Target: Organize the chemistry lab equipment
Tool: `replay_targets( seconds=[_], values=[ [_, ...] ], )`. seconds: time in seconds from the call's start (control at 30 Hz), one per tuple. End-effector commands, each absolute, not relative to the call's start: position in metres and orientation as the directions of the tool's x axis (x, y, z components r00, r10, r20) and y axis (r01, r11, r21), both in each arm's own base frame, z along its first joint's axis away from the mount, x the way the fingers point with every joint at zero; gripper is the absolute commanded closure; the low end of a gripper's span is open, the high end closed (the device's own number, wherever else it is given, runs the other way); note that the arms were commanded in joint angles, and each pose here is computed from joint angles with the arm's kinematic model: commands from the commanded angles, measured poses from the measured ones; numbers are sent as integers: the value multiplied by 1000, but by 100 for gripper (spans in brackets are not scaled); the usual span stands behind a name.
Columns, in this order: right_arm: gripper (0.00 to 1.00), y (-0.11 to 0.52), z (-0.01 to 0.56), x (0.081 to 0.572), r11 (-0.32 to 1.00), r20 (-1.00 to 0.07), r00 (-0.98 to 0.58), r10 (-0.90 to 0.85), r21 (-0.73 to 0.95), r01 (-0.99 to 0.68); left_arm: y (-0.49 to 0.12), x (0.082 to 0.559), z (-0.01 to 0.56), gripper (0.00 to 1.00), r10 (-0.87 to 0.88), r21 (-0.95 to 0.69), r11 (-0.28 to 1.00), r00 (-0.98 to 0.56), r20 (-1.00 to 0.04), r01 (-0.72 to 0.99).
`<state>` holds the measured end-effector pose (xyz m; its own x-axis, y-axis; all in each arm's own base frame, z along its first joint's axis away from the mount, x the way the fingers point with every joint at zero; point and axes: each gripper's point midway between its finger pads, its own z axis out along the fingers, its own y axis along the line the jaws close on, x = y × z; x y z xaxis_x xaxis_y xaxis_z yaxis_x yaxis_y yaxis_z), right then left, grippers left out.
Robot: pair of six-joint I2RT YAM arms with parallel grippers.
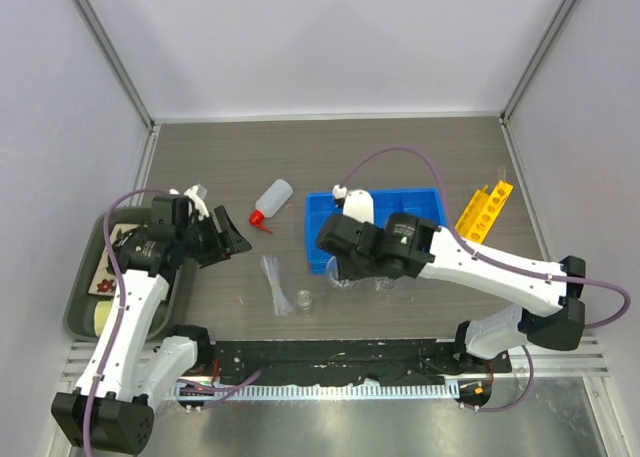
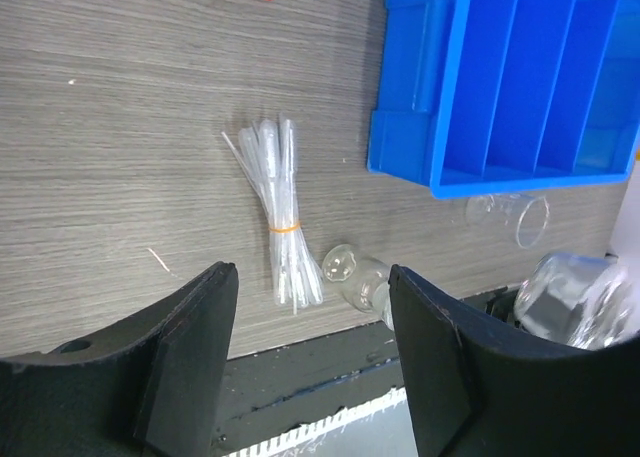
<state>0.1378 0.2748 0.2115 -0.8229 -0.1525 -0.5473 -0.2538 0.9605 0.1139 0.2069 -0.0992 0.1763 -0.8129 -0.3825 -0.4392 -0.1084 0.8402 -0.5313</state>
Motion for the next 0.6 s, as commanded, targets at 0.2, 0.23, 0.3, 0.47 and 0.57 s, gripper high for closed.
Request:
replay_targets(
  seconds=[0.2,0.23,0.3,0.47,0.57],
  values=[
    [99,221,247,226,994,-644,-765,0,85,-72,-122,199,202,32,-277,-561,826,-831,-482,50],
    [99,220,245,231,994,-637,-771,1,87,-71,-123,199,203,32,-270,-559,827,-830,-488,60],
    [99,217,239,249,996,-634,-773,4,75,-56,-123,198,204,32,-262,-552,831,-829,-494,66],
    [99,222,222,275,997,-610,-792,-5,60,-53,-122,197,199,32,-252,-539,840,-834,-491,63],
    [99,229,211,286,996,-594,-804,-12,61,-60,-121,198,199,32,-250,-533,844,-832,-496,64]
  ],
)
